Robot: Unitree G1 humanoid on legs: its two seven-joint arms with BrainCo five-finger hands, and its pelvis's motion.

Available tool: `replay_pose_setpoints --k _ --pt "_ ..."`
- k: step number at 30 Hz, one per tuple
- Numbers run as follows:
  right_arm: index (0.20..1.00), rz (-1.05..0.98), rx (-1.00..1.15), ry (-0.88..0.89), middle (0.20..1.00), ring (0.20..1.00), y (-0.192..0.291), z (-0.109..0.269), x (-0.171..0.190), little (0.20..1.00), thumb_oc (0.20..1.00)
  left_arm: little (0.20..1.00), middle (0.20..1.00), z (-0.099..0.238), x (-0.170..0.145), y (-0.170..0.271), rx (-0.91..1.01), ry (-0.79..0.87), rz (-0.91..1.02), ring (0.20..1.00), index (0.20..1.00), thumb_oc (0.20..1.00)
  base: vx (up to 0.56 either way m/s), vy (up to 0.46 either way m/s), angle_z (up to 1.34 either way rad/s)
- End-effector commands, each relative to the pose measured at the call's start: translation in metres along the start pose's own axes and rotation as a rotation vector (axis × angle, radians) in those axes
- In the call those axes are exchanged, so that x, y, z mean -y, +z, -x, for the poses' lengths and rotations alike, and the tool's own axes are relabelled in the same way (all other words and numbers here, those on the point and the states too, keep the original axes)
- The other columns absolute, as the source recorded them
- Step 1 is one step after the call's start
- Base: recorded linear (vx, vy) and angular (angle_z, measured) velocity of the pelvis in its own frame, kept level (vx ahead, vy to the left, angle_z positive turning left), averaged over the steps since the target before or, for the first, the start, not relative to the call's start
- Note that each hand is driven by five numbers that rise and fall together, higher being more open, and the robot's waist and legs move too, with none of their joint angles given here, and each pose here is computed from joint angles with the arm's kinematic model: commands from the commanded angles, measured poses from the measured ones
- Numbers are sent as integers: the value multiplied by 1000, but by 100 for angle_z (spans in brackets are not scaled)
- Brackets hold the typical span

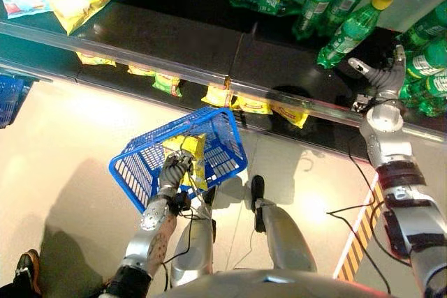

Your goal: Pick up the snacks into the basket

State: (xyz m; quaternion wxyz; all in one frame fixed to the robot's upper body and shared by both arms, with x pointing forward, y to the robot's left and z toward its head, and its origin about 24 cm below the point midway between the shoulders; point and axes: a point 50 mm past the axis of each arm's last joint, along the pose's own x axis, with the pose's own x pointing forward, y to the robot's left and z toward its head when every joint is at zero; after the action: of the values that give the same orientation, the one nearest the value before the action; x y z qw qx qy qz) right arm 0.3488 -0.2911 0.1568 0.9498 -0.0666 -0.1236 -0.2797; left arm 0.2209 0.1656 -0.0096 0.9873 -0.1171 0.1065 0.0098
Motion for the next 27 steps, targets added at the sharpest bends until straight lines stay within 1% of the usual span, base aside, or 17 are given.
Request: replay_pose_setpoints --k 1,7,15,22,27 --pt "1000 -10 101 -34 1000 1000 32 -19 9 1000 1000 200 200 4 19 51 280 -127 -35 200 200 200 -28 36 3" --pt "1000 -23 52 -80 1000 1000 41 -38 16 1000 1000 200 200 4 22 56 300 -139 -32 200 200 200 -10 8 5" --pt "1000 -38 52 -104 1000 1000 71 -60 20 1000 1000 200 200 3 29 61 316 -167 -20 200 200 200 -7 6 3" --pt "1000 -24 69 -112 1000 1000 86 -67 25 1000 1000 200 200 0 35 64 330 -190 -19 200 200 200 -1 2 2" --pt "1000 -56 55 -148 1000 1000 94 -73 32 1000 1000 200 200 -2 41 69 348 -216 -16 200 200 200 0 -2 1"
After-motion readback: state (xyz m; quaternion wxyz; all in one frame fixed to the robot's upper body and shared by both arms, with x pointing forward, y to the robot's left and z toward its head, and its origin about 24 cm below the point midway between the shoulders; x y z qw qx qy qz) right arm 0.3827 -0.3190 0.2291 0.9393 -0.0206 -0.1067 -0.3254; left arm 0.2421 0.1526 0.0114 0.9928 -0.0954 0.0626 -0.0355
